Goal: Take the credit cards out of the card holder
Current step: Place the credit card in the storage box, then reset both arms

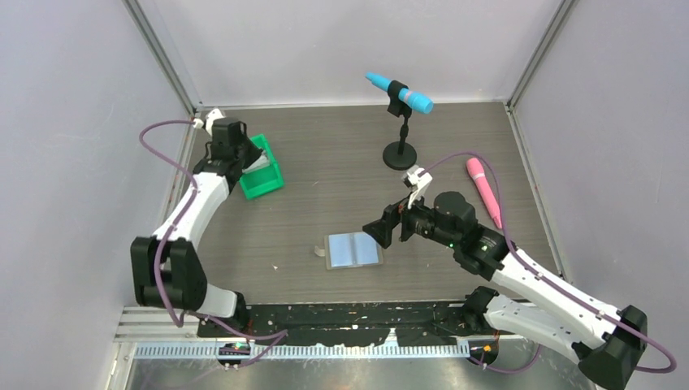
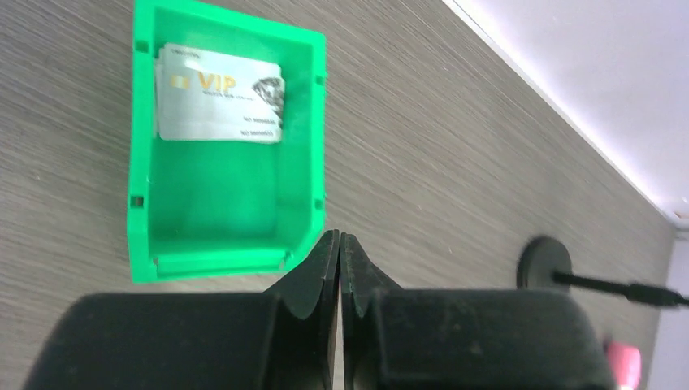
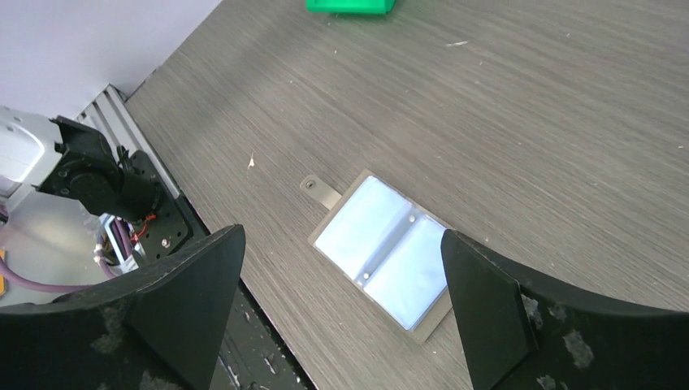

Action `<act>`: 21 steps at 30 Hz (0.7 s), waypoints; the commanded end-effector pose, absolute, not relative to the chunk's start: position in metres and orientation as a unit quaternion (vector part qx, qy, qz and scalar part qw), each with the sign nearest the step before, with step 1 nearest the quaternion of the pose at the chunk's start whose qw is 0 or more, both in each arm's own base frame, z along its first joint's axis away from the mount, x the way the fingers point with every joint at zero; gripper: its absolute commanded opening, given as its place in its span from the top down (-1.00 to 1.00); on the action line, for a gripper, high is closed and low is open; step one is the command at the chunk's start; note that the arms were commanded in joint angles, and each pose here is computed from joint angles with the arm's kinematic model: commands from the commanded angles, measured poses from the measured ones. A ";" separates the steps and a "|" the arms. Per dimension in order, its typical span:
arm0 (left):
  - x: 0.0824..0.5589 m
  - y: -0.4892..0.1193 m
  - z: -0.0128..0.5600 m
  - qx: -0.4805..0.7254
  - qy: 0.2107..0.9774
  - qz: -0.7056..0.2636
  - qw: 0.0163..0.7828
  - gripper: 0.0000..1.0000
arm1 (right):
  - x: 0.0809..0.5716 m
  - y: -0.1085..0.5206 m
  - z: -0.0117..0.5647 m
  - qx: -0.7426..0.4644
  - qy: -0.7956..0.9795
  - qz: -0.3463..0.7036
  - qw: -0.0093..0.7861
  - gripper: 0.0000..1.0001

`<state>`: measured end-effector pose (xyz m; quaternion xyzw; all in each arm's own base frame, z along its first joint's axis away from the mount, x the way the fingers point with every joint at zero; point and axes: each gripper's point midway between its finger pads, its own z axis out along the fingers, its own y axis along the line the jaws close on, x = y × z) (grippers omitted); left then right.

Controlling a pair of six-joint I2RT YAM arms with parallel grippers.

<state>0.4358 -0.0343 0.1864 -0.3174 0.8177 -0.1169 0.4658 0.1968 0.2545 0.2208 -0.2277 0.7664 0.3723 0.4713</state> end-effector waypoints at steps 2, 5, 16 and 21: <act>0.390 -0.073 0.206 -0.200 0.848 -0.180 0.456 0.82 | 0.200 0.230 0.259 -0.180 0.746 0.361 0.529 -0.99; 0.361 -0.098 0.223 -0.140 0.849 -0.213 0.463 0.72 | 0.208 0.210 0.266 -0.121 0.752 0.338 0.553 -0.96; 0.257 -0.165 0.253 0.004 0.818 -0.342 0.463 -0.52 | 0.227 0.156 0.249 -0.008 0.791 0.223 0.569 -0.91; 0.225 -0.175 0.255 0.038 0.807 -0.383 0.448 -0.99 | 0.226 0.147 0.238 0.008 0.801 0.206 0.563 -0.91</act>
